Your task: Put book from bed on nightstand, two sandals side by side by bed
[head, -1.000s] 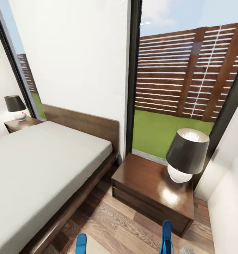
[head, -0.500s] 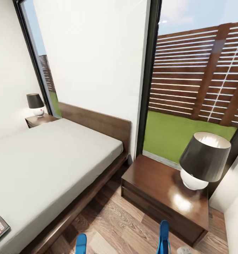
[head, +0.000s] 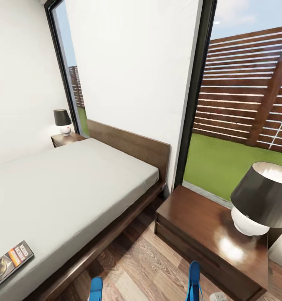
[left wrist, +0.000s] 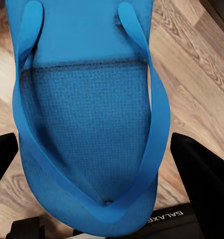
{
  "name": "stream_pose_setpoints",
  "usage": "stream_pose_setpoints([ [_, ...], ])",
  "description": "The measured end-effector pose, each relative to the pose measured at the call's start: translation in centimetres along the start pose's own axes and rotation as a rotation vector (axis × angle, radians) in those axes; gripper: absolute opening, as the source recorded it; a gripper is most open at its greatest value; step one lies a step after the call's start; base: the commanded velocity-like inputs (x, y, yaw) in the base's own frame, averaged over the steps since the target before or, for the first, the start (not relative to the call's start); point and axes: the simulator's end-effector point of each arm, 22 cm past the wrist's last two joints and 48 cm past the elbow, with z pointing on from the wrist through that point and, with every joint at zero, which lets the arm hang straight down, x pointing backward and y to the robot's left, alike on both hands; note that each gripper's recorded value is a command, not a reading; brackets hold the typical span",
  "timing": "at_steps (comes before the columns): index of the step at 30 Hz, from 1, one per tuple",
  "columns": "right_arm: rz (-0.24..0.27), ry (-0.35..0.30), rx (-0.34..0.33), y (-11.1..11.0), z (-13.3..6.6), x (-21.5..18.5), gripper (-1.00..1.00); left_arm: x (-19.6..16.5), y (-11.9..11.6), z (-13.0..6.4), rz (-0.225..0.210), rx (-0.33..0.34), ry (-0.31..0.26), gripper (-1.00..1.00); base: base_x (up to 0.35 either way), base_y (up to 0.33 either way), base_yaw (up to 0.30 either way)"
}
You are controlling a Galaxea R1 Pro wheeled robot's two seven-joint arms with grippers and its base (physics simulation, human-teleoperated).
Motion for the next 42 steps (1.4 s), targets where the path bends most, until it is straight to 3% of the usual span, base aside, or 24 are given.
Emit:
stream_pose_setpoints([
  [42, 0.000, 0.000, 0.000, 0.00, 0.00, -0.02, -1.00, -0.02, 0.00, 0.00, -0.001, 0.000, -0.001, -1.00, 0.000, 0.000, 0.236],
])
